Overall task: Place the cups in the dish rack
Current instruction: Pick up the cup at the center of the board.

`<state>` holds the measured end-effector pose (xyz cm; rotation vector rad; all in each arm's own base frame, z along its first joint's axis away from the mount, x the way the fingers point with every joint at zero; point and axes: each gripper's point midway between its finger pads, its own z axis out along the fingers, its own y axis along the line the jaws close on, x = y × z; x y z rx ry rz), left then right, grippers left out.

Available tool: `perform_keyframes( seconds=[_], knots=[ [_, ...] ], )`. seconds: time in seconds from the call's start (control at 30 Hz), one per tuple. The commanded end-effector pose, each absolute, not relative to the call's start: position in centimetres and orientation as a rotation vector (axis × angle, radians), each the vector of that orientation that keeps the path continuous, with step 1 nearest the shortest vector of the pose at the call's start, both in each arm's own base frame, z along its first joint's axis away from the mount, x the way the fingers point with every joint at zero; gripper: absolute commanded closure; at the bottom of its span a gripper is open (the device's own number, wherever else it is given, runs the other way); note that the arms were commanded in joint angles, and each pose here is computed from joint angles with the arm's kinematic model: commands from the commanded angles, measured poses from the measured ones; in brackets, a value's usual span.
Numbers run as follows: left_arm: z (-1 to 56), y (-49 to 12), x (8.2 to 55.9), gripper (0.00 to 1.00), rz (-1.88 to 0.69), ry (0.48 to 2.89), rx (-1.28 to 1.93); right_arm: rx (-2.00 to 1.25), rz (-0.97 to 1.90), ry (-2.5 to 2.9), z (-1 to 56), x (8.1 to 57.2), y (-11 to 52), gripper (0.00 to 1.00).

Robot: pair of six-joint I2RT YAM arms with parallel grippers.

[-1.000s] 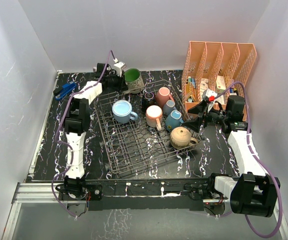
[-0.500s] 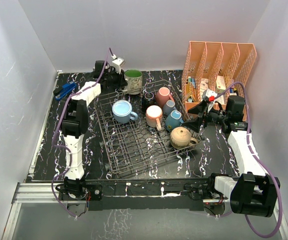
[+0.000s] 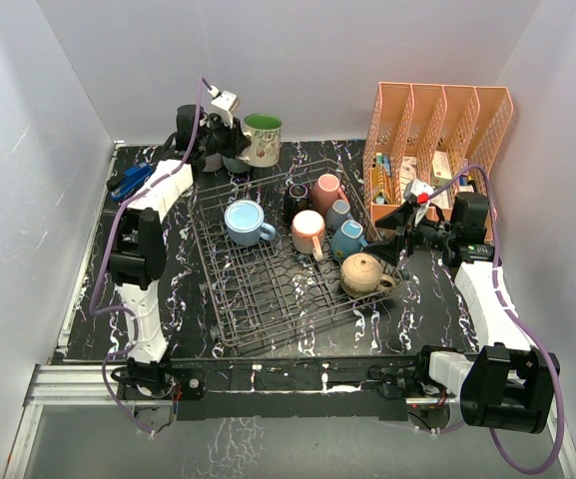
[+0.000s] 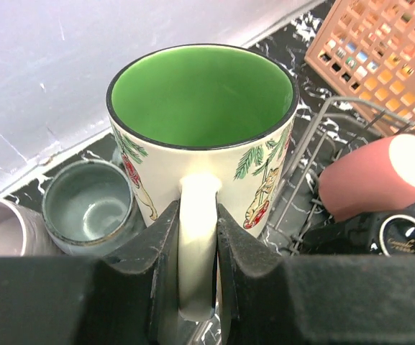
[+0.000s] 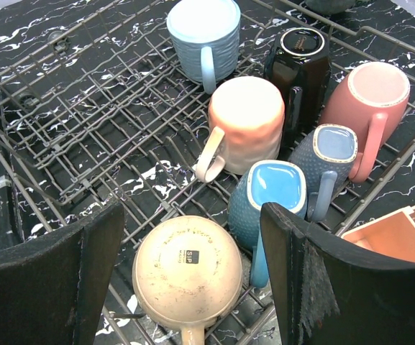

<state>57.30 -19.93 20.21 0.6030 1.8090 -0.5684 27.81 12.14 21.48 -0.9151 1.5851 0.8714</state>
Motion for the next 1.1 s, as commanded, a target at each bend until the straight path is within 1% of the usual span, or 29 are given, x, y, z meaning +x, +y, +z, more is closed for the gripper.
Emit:
perform_keyframes(
  seconds=[0.0, 0.13, 0.23, 0.33, 0.43, 0.63, 0.77, 0.93, 1.07],
  knots=[
    [35.2, -20.5, 55.4, 1.00, -0.547, 1.431, 0.608, -0.940, 0.823, 1.533, 22.4, 28.2, 12.0, 0.22],
    [38.0, -19.4, 54.0, 1.00, -0.528, 1.397, 0.554, -0.941, 0.819, 1.529, 22.5, 28.2, 11.9, 0.22],
    [39.6, -18.4, 51.9, 1.00, -0.538, 1.391, 0.505, -0.944, 0.825, 1.525, 22.6, 28.1, 12.0, 0.22],
    [41.0, -17.1, 48.7, 1.00, -0.525, 1.386, 0.463, -0.947, 0.822, 1.520, 22.6, 28.0, 12.0, 0.22],
    [41.1, -15.2, 45.1, 1.00, -0.494, 1.395, 0.406, -0.950, 0.818, 1.516, 22.8, 27.9, 12.0, 0.22],
    [39.6, -11.9, 37.6, 1.00, -0.429, 1.457, 0.312, -0.949, 0.837, 1.515, 22.7, 27.8, 12.1, 0.22],
    [38.2, -9.0, 33.6, 1.00, -0.328, 1.534, 0.219, -0.950, 0.855, 1.517, 22.6, 27.7, 12.2, 0.22],
    [35.6, -5.0, 28.9, 1.00, -0.218, 1.558, 0.025, -0.945, 0.862, 1.525, 22.3, 27.7, 12.2, 0.22],
    [33.1, -2.4, 27.0, 1.00, -0.158, 1.566, -0.154, -0.938, 0.879, 1.540, 21.9, 27.8, 12.2, 0.22]
  ],
)
